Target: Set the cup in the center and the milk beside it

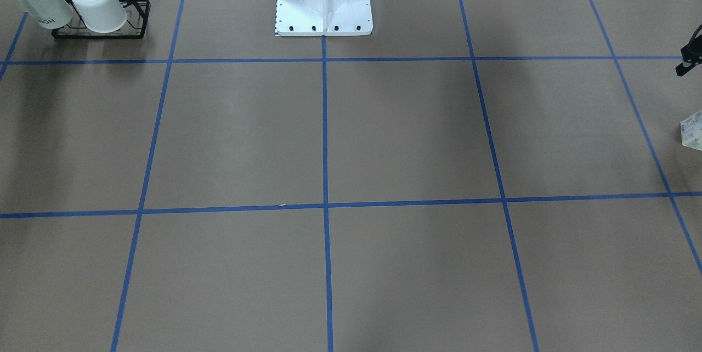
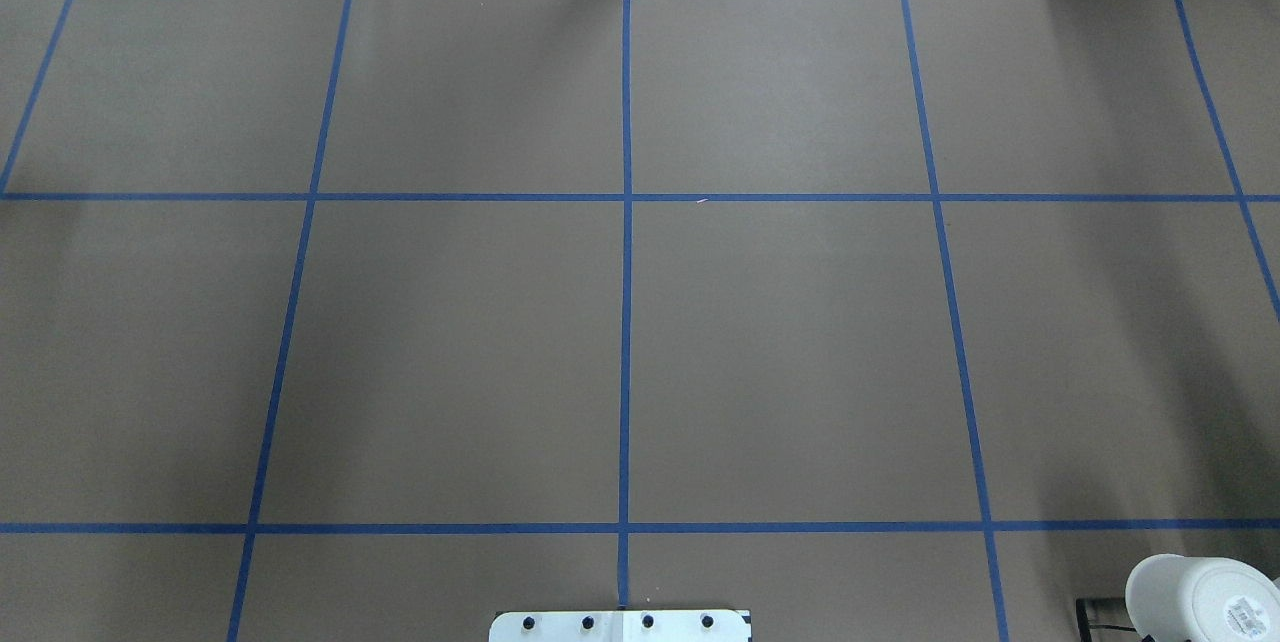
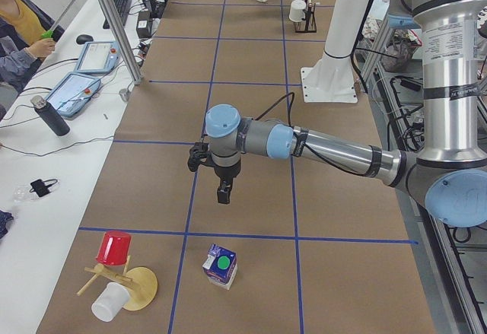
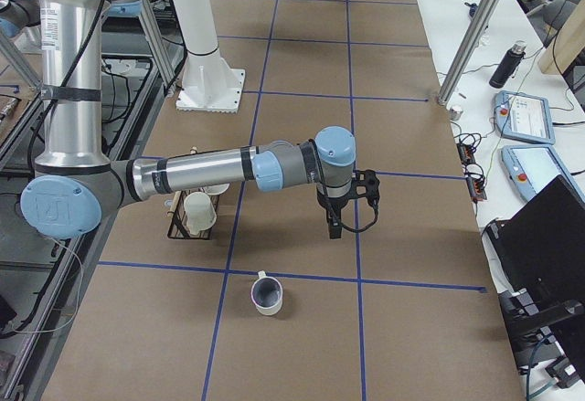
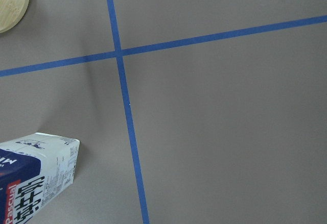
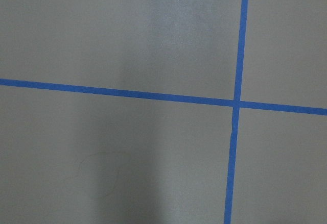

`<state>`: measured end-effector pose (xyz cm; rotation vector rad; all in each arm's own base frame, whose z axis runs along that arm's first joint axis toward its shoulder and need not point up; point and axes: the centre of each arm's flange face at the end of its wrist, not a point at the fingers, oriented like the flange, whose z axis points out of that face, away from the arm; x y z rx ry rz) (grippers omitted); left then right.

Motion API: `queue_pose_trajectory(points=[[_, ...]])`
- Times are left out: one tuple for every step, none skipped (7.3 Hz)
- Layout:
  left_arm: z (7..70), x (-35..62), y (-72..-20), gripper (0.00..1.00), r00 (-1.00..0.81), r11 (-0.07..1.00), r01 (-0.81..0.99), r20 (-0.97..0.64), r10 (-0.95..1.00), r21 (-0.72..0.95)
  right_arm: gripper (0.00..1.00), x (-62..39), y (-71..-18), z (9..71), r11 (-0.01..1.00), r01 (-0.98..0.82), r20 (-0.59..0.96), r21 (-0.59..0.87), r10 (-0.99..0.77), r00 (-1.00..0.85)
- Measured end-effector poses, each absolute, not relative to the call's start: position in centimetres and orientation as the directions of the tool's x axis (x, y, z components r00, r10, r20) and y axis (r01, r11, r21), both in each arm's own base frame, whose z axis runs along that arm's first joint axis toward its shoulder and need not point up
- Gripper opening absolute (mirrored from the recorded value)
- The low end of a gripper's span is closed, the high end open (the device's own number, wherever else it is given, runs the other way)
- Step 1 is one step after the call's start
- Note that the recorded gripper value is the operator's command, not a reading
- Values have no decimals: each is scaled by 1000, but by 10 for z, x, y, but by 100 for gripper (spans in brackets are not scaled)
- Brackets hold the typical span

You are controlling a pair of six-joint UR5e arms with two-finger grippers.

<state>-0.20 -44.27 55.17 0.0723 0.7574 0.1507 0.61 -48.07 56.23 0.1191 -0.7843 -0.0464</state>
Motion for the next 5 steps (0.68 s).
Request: queue_pose_trajectory(points=[[551,-2,-443,98,716,987,-110,-678,163,121,100,6,-480,563,992,-3,702,124,-86,707],[551,-2,-443,98,716,986,-111,-678,166,124,100,6,-480,563,992,-4,702,123,-84,707],[550,-2,-443,98,716,986,-111,-678,167,126,100,6,-480,562,992,-5,701,124,-84,708],[550,-2,-443,98,715,986,-110,-679,167,126,100,6,-480,556,991,-7,701,134,-90,707],[550,-2,-443,98,715,986,-109,-679,165,125,100,6,-477,549,989,-9,704,146,-97,703]])
